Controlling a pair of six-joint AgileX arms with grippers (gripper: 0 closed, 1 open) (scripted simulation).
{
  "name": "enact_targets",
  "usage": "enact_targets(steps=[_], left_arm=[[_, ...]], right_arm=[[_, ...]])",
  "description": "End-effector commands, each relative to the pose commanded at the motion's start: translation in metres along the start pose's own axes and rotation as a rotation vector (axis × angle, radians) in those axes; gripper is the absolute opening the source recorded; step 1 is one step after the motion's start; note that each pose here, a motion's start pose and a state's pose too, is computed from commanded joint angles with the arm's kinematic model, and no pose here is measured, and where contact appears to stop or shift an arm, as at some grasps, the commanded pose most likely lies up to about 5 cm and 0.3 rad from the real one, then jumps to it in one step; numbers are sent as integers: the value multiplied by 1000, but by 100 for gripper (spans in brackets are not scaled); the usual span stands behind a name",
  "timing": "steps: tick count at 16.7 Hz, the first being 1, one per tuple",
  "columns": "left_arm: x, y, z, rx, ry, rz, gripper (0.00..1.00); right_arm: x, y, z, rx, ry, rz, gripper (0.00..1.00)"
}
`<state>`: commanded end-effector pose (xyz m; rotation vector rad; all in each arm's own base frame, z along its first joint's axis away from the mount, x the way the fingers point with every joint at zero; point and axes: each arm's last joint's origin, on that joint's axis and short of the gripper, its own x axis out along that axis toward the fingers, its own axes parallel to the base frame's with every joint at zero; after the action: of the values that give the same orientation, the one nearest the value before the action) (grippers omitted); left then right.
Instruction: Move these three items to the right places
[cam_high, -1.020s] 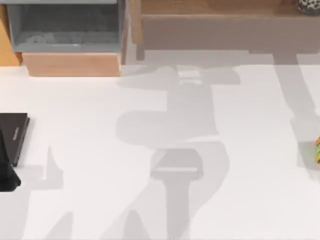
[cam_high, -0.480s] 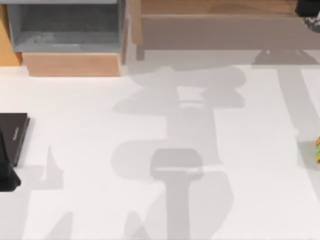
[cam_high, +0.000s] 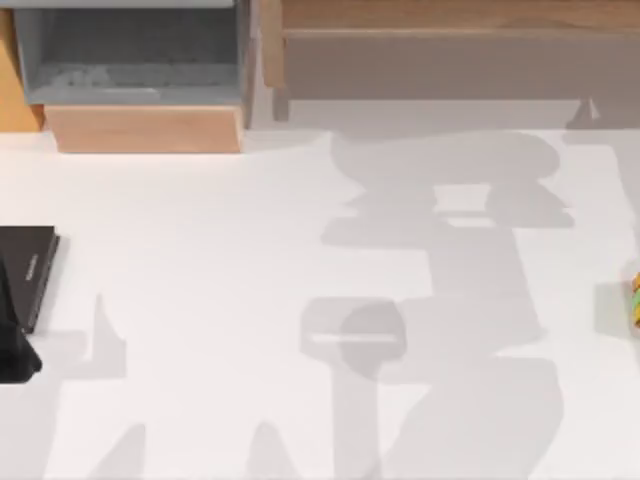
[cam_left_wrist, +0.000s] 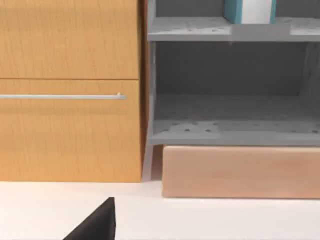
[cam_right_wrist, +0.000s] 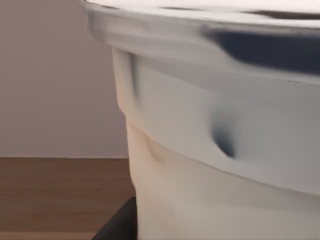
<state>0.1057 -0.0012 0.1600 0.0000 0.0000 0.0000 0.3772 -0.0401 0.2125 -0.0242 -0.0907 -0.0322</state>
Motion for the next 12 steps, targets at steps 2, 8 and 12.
enact_targets(steps=[2, 8, 12], left_arm=[[0, 0, 0, 0, 0, 0, 100], [0, 0, 0, 0, 0, 0, 100], [0, 0, 0, 0, 0, 0, 100]], right_arm=[[-8, -32, -19, -9, 4, -6, 0], [-25, -97, -89, 8, 78, 12, 0], [-27, -107, -103, 16, 87, 20, 0]])
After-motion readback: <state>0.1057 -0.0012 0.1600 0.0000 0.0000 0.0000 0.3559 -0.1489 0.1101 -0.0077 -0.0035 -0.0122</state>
